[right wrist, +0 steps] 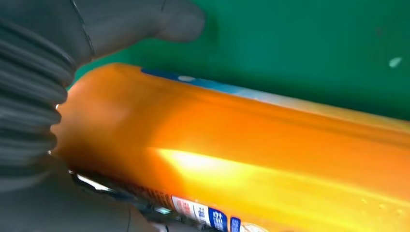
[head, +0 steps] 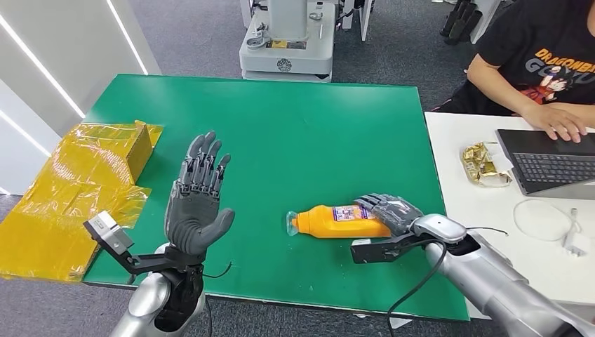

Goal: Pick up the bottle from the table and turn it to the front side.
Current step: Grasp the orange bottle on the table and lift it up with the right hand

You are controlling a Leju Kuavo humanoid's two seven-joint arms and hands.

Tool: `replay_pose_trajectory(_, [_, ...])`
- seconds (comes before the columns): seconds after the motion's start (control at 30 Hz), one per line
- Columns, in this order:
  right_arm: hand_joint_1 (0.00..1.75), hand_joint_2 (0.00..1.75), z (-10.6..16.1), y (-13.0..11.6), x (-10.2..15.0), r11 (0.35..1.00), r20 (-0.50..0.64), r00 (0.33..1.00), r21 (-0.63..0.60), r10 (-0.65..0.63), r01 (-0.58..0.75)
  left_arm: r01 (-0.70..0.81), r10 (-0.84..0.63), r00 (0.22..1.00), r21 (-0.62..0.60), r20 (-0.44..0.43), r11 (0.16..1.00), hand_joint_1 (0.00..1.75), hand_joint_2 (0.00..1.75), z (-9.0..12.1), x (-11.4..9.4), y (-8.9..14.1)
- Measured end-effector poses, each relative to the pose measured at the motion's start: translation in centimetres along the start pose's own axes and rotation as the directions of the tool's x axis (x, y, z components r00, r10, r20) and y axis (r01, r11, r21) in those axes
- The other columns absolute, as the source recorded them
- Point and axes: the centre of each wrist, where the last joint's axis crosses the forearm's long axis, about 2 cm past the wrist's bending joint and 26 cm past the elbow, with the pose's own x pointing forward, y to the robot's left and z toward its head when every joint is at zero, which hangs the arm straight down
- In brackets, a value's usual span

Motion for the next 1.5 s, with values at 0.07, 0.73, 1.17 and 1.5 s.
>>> replay_pose_trajectory(0.07, [1.23, 1.75, 0.0, 0.2, -0.1, 1.0, 0.0, 1.0, 0.003, -0.005, 0.005, 0.003, -0.003, 1.0, -0.001, -0.005, 1.0, 0.0, 1.75, 0.0, 0.0, 0.0])
replay_pose_trajectory(0.73, [1.75, 1.75, 0.8, 3.1, 1.6, 0.925, 0.029, 0.999, -0.378, -0.04, 0.048, 0.038, -0.038, 0.998, 0.008, -0.043, 0.999, 0.0, 1.75, 0.6, -0.4, -0.1])
replay_pose_trajectory(1.17, [1.75, 1.75, 6.5, 6.2, 8.5, 0.389, 0.266, 0.918, -0.845, -0.293, 0.368, 0.012, -0.009, 0.996, 0.034, -0.087, 0.999, 0.0, 1.75, 0.1, -0.7, -1.4])
replay_pose_trajectory(1.5, [1.75, 1.75, 8.2, 7.0, 11.9, 0.425, 0.326, 0.907, -0.805, -0.265, 0.413, -0.026, 0.02, 0.992, -0.054, -0.123, 0.998, 0.0, 1.75, -1.4, -1.0, -2.6])
